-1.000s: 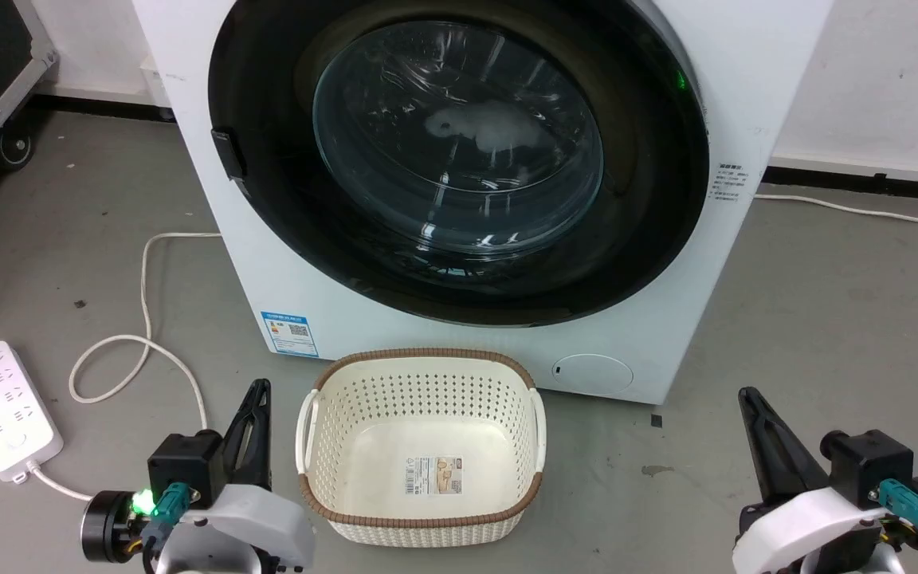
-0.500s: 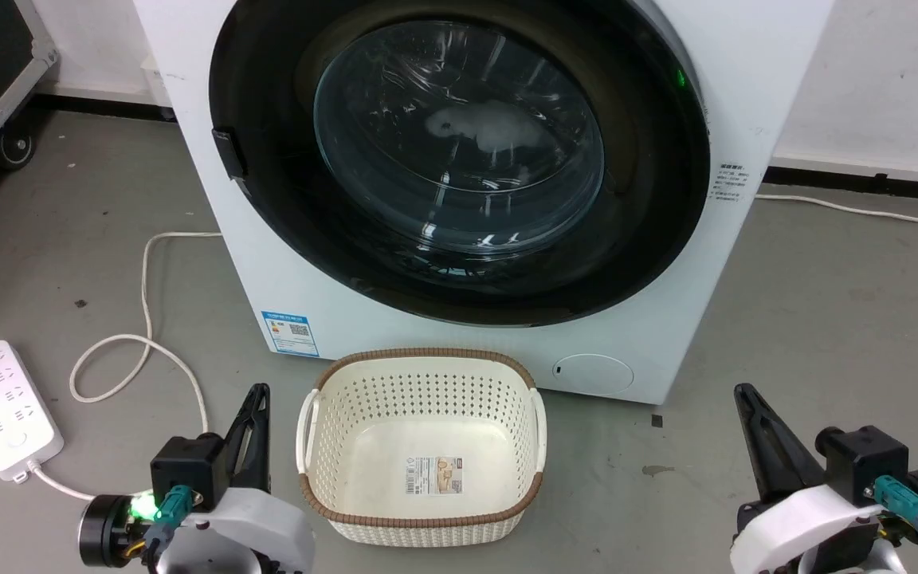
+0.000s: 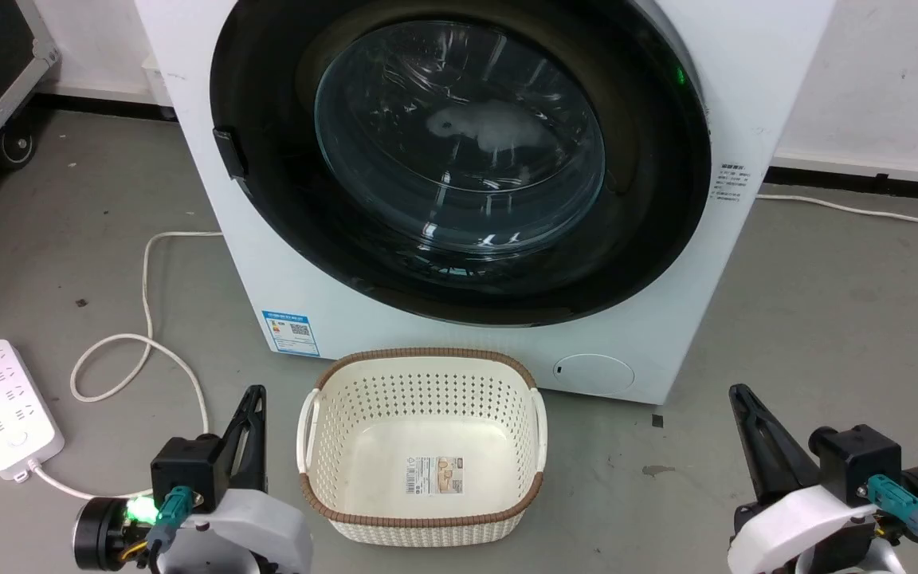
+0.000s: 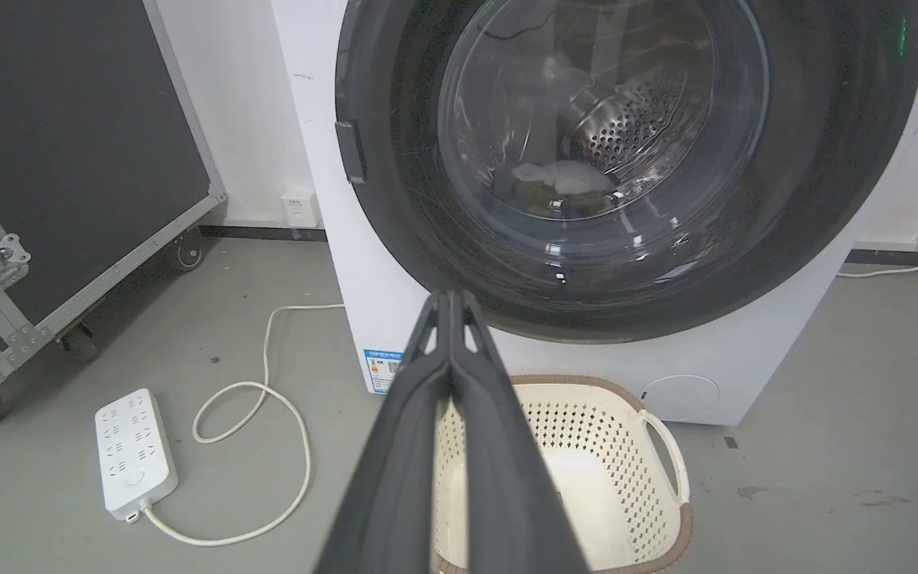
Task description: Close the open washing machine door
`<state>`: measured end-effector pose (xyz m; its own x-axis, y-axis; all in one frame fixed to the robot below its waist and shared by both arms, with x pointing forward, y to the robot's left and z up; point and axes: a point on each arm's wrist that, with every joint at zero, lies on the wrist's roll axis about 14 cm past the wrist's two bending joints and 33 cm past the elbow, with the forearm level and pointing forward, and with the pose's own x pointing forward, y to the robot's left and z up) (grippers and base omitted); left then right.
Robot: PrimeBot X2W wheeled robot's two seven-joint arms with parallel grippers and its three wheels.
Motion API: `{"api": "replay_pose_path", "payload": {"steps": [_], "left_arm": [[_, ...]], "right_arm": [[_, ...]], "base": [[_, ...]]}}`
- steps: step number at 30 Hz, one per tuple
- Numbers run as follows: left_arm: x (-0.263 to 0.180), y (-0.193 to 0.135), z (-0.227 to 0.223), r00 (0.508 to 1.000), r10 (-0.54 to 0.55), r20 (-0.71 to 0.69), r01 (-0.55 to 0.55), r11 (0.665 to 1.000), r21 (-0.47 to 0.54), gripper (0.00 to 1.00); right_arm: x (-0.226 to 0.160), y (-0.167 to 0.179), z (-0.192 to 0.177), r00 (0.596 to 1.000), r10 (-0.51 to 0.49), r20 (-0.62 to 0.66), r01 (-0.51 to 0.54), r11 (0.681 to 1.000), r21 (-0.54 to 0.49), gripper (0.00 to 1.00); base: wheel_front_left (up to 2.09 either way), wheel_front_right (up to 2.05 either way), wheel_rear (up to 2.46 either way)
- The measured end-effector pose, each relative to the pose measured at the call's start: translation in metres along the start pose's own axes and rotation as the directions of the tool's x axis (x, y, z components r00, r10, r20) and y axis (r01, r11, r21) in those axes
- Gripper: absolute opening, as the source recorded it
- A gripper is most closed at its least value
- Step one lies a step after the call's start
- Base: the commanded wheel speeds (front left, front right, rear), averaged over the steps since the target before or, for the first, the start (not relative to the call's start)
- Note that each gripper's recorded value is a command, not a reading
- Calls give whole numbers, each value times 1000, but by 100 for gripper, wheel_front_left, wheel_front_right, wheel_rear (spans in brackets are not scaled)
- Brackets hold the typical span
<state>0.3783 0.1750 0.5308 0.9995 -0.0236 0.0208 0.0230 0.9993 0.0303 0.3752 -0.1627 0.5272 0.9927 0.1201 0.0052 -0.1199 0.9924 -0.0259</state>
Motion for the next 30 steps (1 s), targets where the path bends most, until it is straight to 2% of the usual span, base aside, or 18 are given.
{"api": "replay_pose_path", "payload": {"steps": [30], "left_arm": [[-3,1,1,1000,17,-12,-17,1000,18,0]], "right_arm": [[1,4,5,1000,12,4,-12,1000,-15,0]], "base": [[0,0,0]]}}
